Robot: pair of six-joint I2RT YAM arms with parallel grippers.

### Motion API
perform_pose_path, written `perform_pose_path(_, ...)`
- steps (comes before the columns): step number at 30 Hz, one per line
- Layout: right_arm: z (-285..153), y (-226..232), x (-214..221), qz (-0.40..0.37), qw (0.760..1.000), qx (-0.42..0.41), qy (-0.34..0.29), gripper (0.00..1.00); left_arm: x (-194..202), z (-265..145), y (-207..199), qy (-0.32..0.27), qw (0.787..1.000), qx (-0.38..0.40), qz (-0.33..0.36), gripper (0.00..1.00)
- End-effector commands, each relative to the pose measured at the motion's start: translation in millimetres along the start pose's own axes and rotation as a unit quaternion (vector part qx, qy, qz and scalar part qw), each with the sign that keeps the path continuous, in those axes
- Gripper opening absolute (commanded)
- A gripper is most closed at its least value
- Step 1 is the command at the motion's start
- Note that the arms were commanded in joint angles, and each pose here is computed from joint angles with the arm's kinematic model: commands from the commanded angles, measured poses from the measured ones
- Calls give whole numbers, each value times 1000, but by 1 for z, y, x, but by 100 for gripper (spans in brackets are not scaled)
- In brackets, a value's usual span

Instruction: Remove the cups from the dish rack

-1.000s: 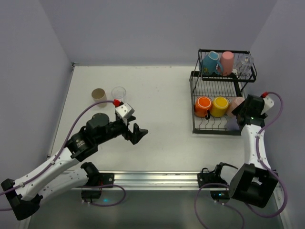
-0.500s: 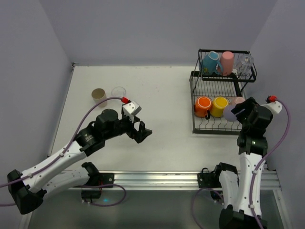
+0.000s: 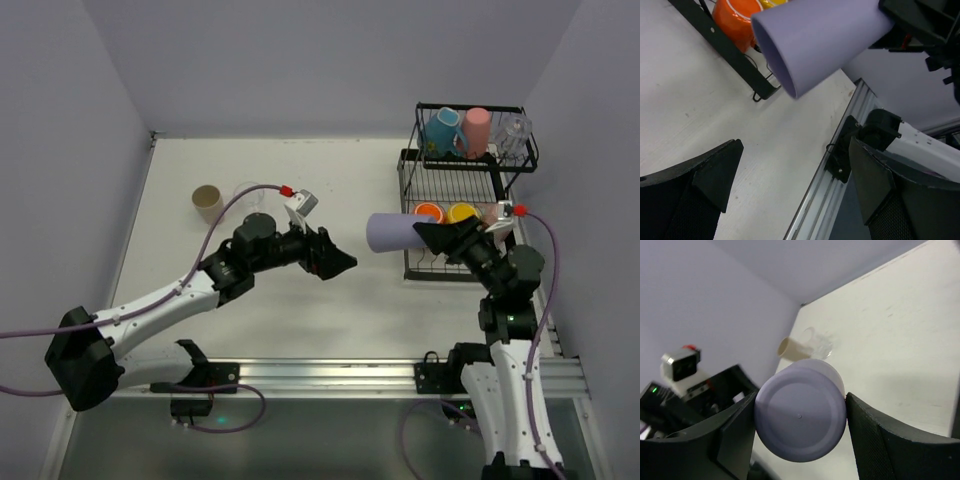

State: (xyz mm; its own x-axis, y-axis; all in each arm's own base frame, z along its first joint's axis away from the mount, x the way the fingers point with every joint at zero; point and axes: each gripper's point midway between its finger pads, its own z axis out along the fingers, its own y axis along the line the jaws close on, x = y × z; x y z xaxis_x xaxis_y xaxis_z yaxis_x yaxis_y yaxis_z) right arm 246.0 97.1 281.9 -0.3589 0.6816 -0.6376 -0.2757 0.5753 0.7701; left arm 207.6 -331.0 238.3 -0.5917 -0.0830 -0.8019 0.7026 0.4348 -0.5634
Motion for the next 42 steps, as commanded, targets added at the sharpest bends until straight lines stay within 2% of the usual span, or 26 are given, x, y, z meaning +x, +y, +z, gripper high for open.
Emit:
perform_pose_path(1, -4, 70, 12, 17, 985, -166, 52, 45, -60, 4, -44, -89, 992, 78, -35, 95)
perform_pose_path(3, -2, 79, 21, 27, 978, -197, 67, 45, -65, 7, -43, -101, 991, 74, -45, 93)
perform_pose_path(8, 3, 77, 34, 39, 972, -214, 90, 45, -74, 8, -44, -119, 988, 77, -55, 87)
perform_pose_path(14, 16, 66, 57, 75, 965, -223, 120, 45, -74, 7, -54, -127, 984, 111, -62, 69)
perform_pose_path(17, 21, 65, 66, 85, 962, -225, 128, 45, -75, 6, -60, -129, 981, 129, -59, 49)
perform_pose_path(18, 24, 65, 70, 90, 961, -228, 132, 46, -77, 5, -60, -132, 981, 129, -57, 29)
perform_pose_path(21, 30, 59, 77, 99, 960, -221, 138, 50, -88, 2, -57, -149, 982, 106, -47, 0)
perform_pose_path(24, 34, 49, 84, 98, 963, -206, 146, 81, -107, 2, -41, -166, 985, 37, -13, 0)
perform_pose_path(25, 36, 44, 86, 96, 965, -196, 145, 99, -116, 0, -35, -158, 987, -1, 15, 0)
perform_pose_path(27, 40, 27, 94, 83, 972, -155, 157, 99, -127, -1, -16, -152, 985, -69, 43, 0)
perform_pose_path(28, 42, 21, 91, 70, 978, -135, 143, 99, -139, -10, 0, -136, 978, -139, 73, 0)
perform_pose_path(29, 44, 13, 89, 37, 983, -117, 136, 99, -135, -4, 22, -106, 973, -185, 83, 0)
perform_pose_path(30, 42, -3, 97, 38, 985, -76, 148, 99, -142, -8, 37, -99, 963, -233, 95, 0)
perform_pose_path(31, 40, -5, 92, 20, 988, -66, 135, 99, -129, -13, 58, -44, 952, -279, 119, 0)
perform_pose_path(32, 42, -14, 87, -6, 992, -44, 117, 99, -141, -7, 75, -30, 943, -309, 122, 0)
perform_pose_path(34, 37, -23, 88, -18, 993, -21, 117, 99, -145, -13, 106, 11, 928, -350, 124, 0)
perform_pose_path(37, 33, -28, 88, -35, 992, -7, 118, 99, -131, -10, 162, 75, 908, -396, 111, 0)
perform_pose_path(38, 31, -27, 87, -44, 992, -10, 115, 99, -116, -2, 184, 108, 900, -409, 106, 0)
perform_pose_path(40, 29, -30, 86, -51, 992, -1, 111, 99, -112, -2, 205, 136, 888, -427, 102, 0)
perform_pose_path(42, 27, -32, 83, -62, 992, 7, 106, 99, -91, 6, 228, 181, 875, -438, 98, 0)
